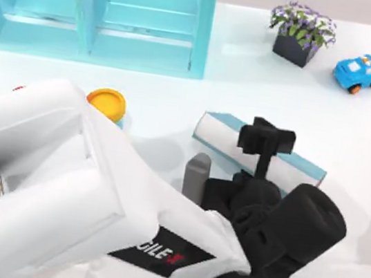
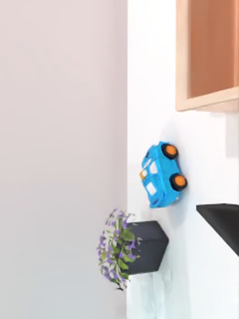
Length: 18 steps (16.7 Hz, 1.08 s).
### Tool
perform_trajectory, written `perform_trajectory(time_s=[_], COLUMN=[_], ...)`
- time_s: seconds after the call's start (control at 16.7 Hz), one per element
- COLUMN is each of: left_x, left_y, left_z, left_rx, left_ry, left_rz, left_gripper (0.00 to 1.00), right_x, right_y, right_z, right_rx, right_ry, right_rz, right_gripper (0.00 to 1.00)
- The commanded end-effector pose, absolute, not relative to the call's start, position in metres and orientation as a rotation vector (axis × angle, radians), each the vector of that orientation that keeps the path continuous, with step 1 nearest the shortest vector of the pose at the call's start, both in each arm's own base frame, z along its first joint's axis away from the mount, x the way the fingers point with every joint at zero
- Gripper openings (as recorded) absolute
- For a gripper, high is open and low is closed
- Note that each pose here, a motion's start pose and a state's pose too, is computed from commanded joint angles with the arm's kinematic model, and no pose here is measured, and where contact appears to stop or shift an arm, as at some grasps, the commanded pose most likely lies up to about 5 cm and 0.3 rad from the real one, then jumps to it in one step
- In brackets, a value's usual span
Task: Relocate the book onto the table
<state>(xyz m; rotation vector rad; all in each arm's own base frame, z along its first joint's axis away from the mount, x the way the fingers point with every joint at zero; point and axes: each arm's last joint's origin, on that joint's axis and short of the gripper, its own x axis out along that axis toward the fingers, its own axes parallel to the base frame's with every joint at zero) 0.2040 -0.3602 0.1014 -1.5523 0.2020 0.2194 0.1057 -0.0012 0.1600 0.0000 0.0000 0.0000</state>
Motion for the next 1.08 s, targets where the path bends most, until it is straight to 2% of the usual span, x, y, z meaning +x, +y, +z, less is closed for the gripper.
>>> perform_trajectory(time_s=[0.36, 0.48, 0.66, 0.84, 1.08], left_x=[0.203, 0.195, 0.162, 0.115, 0.062], left_y=[-0.361, -0.372, -0.399, -0.419, -0.417], left_z=[0.101, 0.109, 0.122, 0.122, 0.118], left_rx=[-1.551, -1.597, -1.697, -1.744, -1.740], left_ry=[0.205, 0.228, 0.309, 0.415, 0.475], left_rz=[0.219, 0.191, 0.137, 0.122, 0.158], left_gripper=[1.00, 1.00, 1.00, 1.00, 1.00], right_x=[0.106, 0.106, 0.106, 0.106, 0.106], right_y=[-0.001, -0.001, -0.001, -0.001, -0.001], right_z=[0.160, 0.160, 0.160, 0.160, 0.160], right_rx=[0.000, 0.000, 0.000, 0.000, 0.000], right_ry=[0.000, 0.000, 0.000, 0.000, 0.000], right_rz=[0.000, 0.000, 0.000, 0.000, 0.000], right_gripper=[1.00, 1.00, 1.00, 1.00, 1.00])
